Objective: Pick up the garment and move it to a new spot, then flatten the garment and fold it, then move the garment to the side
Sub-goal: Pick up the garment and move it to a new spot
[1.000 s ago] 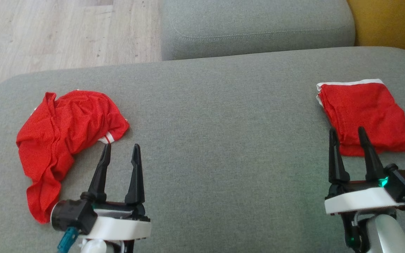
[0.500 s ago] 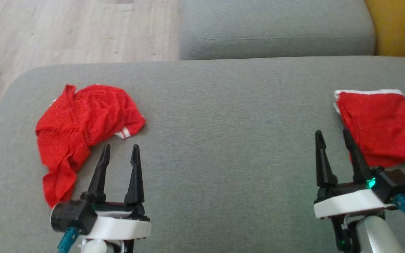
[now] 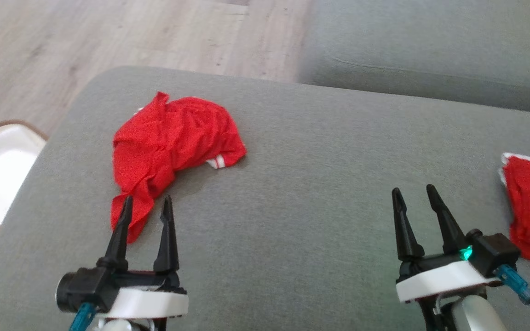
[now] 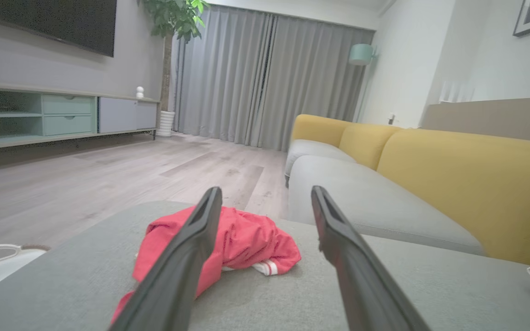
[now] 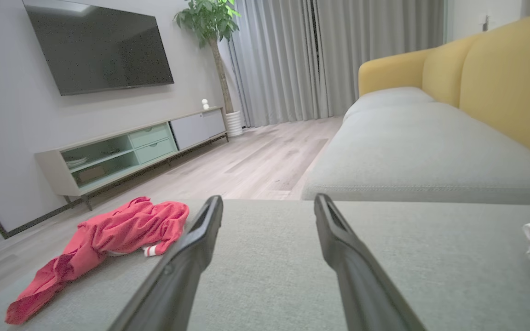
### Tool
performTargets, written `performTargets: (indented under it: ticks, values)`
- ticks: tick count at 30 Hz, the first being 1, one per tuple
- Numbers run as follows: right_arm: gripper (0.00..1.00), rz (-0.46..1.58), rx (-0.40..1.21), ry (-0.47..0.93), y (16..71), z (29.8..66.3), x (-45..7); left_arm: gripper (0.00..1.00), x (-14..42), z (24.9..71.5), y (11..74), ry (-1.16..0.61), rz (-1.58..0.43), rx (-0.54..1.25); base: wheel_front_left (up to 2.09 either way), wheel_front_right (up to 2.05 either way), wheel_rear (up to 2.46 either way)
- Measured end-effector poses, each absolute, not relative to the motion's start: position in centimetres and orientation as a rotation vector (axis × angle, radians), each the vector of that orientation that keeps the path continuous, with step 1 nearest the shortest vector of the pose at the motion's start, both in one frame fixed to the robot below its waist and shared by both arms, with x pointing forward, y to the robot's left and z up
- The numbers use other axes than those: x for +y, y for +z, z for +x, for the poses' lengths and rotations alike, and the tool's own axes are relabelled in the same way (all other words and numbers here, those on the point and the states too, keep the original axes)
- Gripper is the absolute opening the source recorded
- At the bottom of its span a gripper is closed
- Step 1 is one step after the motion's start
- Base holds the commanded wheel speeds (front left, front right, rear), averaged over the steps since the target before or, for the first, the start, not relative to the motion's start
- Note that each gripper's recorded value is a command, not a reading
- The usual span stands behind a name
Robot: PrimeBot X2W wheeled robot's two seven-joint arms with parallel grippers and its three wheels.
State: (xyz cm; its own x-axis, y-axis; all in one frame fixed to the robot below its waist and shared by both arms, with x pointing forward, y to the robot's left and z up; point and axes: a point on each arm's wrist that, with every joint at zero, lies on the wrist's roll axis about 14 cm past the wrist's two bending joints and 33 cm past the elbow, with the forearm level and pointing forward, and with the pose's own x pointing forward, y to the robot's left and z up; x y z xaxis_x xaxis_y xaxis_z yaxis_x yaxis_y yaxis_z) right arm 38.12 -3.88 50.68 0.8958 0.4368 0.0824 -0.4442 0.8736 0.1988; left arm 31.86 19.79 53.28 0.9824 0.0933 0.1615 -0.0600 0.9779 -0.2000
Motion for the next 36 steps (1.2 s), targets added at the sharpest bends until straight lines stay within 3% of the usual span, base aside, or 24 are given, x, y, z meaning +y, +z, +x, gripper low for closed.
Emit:
performTargets:
  ticks: [10, 25, 36]
  values:
    - [1.0, 0.236, -0.021, 0.566, 50.8, 37.9, -0.2, 1.0, 23.1, 29.4, 52.9, 0.194, -0.183, -0.174, 0.0, 0.0, 0.0]
    - [1.0, 0.244, 0.009, 0.545, 49.7, 38.1, -0.8, 1.0, 24.1, 30.0, 52.5, 0.221, -0.175, -0.156, 0.0, 0.0, 0.0]
    - [1.0, 0.231, -0.034, 0.463, 49.6, 42.2, -3.2, 1.0, 28.4, 36.8, 50.1, 0.178, 0.003, -0.013, 0.0, 0.0, 0.0]
